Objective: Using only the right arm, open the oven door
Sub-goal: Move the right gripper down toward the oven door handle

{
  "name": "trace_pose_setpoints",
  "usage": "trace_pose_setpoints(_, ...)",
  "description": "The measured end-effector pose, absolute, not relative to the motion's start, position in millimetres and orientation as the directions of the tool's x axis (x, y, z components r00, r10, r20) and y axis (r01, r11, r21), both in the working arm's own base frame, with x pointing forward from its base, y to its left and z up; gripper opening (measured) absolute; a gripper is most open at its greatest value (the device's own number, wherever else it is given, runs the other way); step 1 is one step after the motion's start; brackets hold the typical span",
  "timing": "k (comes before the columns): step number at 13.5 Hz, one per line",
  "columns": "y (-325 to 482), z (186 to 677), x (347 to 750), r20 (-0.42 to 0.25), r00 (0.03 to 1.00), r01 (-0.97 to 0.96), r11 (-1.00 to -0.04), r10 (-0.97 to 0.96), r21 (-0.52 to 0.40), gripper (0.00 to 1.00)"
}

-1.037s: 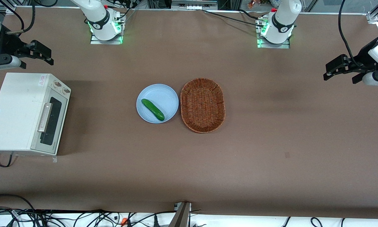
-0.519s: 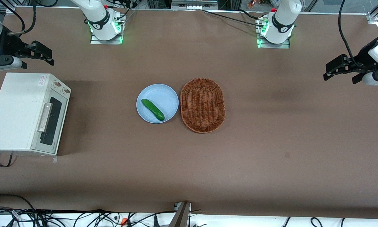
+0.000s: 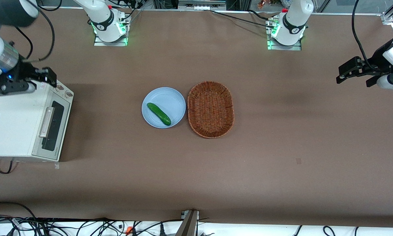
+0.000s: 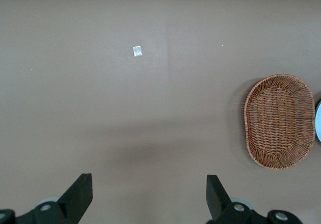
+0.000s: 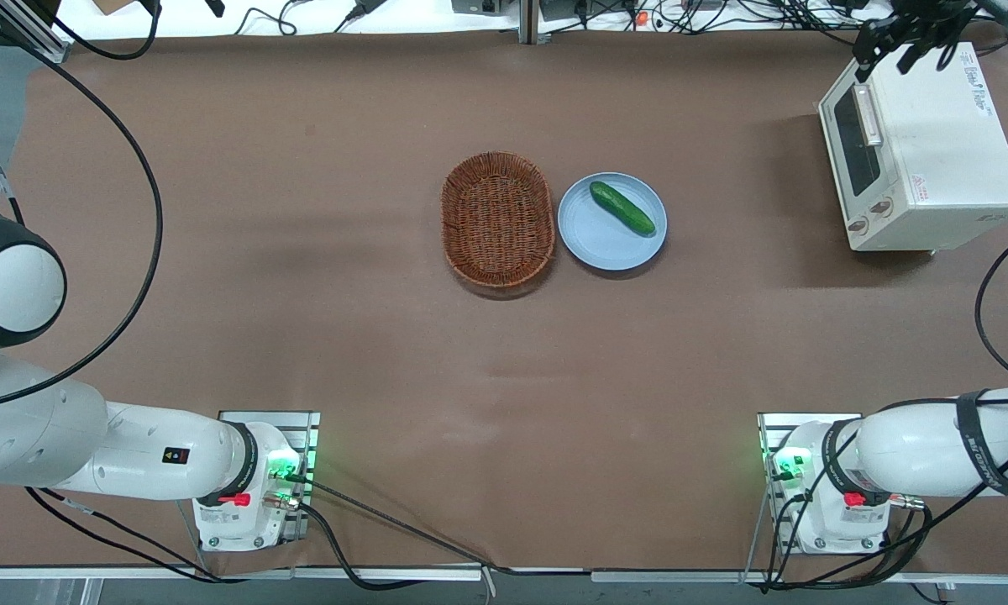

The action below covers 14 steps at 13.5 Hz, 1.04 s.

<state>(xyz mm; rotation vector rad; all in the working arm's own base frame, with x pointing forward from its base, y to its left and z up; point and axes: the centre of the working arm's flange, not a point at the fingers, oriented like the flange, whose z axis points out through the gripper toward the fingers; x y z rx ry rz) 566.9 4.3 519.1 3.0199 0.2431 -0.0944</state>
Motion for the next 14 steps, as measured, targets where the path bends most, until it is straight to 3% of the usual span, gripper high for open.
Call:
trace_pose_setpoints(5, -55.9, 415.0, 613.1, -0.094, 0.986, 0.150, -0.978, 0.137, 0.145, 0.01)
trace_pose_setpoints(8, -77.5, 381.2, 623.8, -0.095, 0.983, 0.168, -0.973, 0.154, 0.159, 0.01)
trace_pose_setpoints(14, -81.2, 366.7, 629.7, -0.084, 0.984, 0.168, -0.971, 0.155, 0.168, 0.01)
